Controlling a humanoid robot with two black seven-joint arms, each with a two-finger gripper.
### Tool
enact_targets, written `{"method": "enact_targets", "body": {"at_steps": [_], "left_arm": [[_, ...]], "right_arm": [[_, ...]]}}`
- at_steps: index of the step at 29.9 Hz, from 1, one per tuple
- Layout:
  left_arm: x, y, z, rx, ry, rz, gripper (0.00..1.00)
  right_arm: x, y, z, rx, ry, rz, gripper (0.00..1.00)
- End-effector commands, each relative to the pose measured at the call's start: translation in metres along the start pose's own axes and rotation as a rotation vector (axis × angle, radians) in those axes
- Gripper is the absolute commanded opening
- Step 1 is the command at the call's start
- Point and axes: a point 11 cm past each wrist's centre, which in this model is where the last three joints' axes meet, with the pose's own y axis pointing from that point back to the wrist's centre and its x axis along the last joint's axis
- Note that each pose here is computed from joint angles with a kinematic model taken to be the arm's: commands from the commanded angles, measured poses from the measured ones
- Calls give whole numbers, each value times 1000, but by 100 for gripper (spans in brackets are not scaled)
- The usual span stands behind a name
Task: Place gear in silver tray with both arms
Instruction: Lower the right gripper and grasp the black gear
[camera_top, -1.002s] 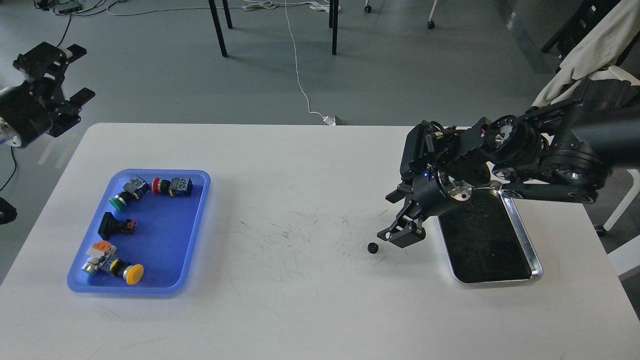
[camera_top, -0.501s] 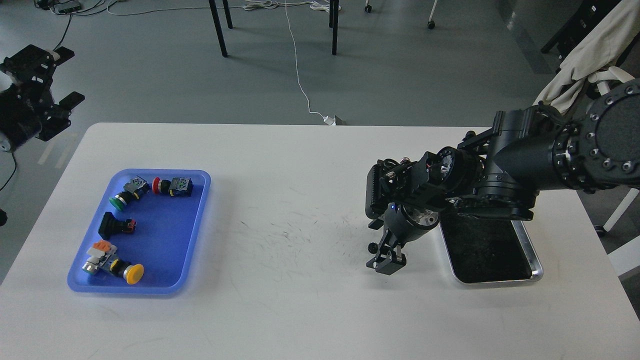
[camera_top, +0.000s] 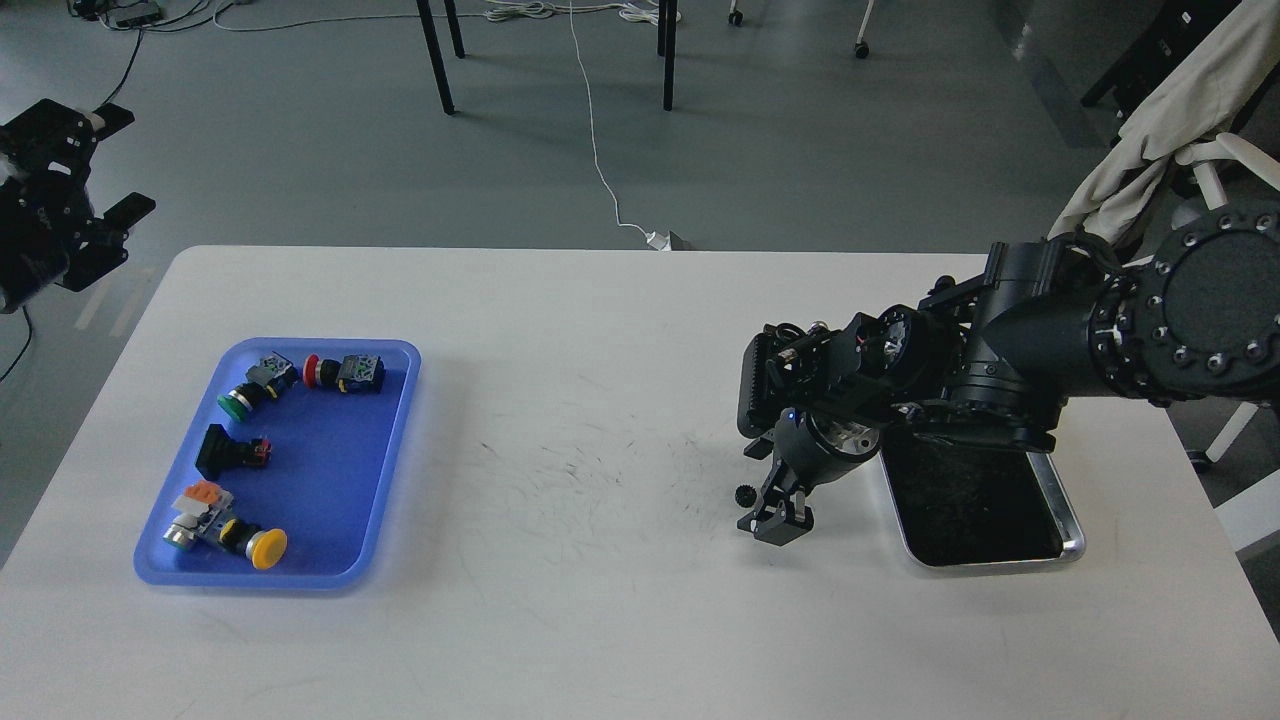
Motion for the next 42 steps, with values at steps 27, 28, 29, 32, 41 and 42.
{"method": "enact_targets", "body": {"at_steps": [27, 28, 29, 32, 41, 42], "left_arm": [[2, 3, -4, 11, 0, 7, 99], [3, 4, -4, 11, -1, 8, 99], [3, 4, -4, 13, -1, 7, 99], [4, 4, -4, 13, -3, 10, 99], [3, 4, -4, 13, -1, 7, 99], [3, 4, -4, 13, -2, 9, 99]], "right_arm": [[-1, 4, 9, -25, -88, -12, 48], [0, 5, 10, -28, -95, -8, 48], [0, 5, 11, -31, -96, -9, 48], [5, 11, 14, -42, -100, -12, 49], [4, 12, 15, -42, -141, -56, 62], [4, 11, 14, -40, -144, -58, 62]]}}
